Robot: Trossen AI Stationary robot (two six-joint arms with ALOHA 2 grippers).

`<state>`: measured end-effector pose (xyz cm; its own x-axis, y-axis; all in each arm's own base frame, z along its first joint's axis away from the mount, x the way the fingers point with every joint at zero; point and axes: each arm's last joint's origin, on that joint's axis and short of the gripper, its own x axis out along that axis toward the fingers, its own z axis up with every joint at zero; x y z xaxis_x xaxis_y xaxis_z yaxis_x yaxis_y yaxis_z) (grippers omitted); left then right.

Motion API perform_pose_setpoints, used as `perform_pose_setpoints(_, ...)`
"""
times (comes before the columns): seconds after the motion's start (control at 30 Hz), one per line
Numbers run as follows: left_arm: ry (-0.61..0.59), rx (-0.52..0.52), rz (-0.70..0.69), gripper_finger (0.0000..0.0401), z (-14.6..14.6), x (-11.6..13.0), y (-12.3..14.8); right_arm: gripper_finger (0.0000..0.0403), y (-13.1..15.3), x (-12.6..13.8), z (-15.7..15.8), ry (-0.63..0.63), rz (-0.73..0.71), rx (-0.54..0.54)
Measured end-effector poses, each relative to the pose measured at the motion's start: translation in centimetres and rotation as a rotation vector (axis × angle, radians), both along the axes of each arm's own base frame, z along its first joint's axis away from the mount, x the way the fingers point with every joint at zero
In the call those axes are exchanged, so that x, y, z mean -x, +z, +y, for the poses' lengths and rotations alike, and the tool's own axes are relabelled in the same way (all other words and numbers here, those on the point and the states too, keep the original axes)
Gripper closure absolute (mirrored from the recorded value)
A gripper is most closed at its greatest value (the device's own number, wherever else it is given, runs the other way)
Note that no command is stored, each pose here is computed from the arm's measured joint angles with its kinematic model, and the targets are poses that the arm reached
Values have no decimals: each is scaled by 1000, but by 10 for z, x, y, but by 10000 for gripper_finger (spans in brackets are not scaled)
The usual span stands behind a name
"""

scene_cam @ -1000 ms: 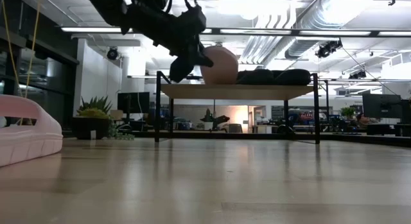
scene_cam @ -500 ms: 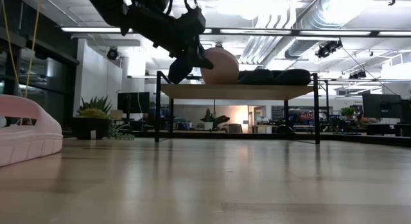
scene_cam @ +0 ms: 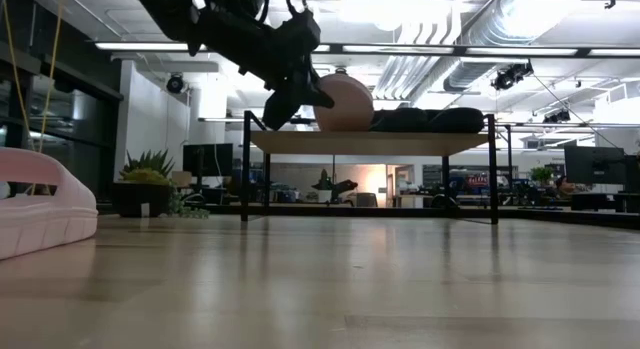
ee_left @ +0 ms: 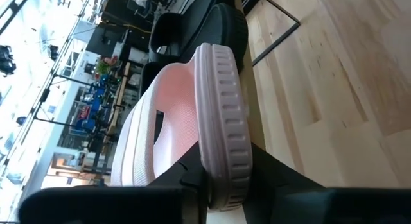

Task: Pick and place slides into the shelf
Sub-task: Put the right pink slipper on the shelf

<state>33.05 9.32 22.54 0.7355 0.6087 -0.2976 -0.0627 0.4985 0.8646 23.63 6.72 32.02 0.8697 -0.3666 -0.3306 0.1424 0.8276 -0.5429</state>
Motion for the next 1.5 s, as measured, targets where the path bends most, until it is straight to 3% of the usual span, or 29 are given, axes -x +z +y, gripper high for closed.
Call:
perform_pose_setpoints(0.37,-9,10,-8,264,-1,0,0,306,0,0,0,0,0,1)
perform_pose_setpoints(0.67,-30,11,-19,223,-14,-4,1,306,0,0,0,0,0,0)
perform_pose_setpoints(0.9,-77,-11,-48,203,-28,-8,5,306,0,0,0,0,0,0)
perform_pose_setpoints(1.5,-41,-10,-64,190,-29,-7,6,306,0,0,0,0,0,0)
